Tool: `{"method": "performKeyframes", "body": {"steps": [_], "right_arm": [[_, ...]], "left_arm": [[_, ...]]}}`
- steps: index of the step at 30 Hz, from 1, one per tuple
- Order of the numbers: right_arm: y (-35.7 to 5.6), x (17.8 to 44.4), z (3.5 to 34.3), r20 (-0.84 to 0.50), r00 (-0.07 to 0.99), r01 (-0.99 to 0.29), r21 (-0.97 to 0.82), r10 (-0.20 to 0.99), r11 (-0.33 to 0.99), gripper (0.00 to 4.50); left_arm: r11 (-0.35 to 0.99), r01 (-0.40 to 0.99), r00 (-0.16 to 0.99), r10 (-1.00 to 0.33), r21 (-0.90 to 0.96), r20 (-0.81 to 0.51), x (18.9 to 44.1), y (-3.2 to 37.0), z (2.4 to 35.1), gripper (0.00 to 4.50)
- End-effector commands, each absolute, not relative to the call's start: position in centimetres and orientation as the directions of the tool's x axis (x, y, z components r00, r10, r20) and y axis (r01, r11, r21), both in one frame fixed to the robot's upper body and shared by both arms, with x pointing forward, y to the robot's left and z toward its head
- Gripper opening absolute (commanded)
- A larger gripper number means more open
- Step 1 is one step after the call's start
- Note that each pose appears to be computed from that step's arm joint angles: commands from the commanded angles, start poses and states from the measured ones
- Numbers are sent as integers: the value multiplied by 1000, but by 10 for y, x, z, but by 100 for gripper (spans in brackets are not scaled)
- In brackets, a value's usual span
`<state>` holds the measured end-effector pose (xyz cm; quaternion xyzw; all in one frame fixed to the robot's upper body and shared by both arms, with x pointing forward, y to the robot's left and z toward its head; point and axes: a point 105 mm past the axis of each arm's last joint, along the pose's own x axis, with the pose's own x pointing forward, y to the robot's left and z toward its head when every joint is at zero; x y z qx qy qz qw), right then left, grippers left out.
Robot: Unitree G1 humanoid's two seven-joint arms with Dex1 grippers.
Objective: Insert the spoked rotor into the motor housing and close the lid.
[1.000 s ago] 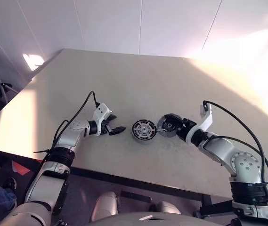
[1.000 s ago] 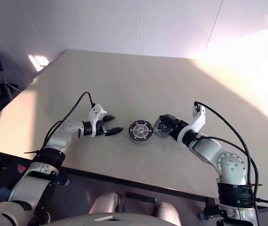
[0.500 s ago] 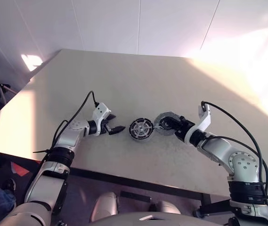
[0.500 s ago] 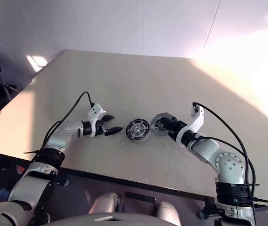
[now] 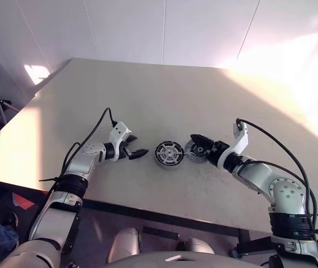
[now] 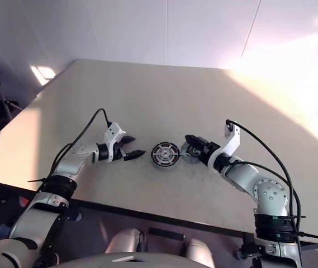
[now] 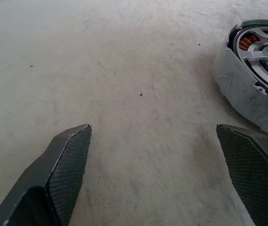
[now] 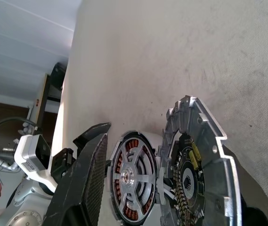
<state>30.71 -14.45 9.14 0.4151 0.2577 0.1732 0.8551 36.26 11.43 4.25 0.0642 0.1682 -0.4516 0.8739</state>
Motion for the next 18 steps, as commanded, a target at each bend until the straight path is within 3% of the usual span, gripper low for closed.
{"method": "performKeyframes", "body": {"steps": [1, 7, 11, 15, 18], "right_arm": [[-135, 310, 124, -194, 810, -180, 816, 553, 549, 345], [-131, 309, 125, -208, 794, -173, 823, 571, 541, 345], [-132, 309, 121, -216, 795, -152, 833, 567, 531, 257], [-131, 309, 122, -212, 796, -158, 831, 567, 533, 114], [-131, 310, 122, -213, 797, -162, 826, 565, 540, 114]], "left_arm": [[601, 799, 552, -749, -24, -366, 366, 120, 43, 450], [604, 797, 555, -748, -26, -365, 366, 120, 43, 450], [607, 795, 558, -746, -26, -364, 366, 120, 43, 450], [609, 793, 559, -744, -26, -365, 366, 120, 42, 450], [609, 792, 560, -744, -25, -365, 366, 120, 42, 450]]}}
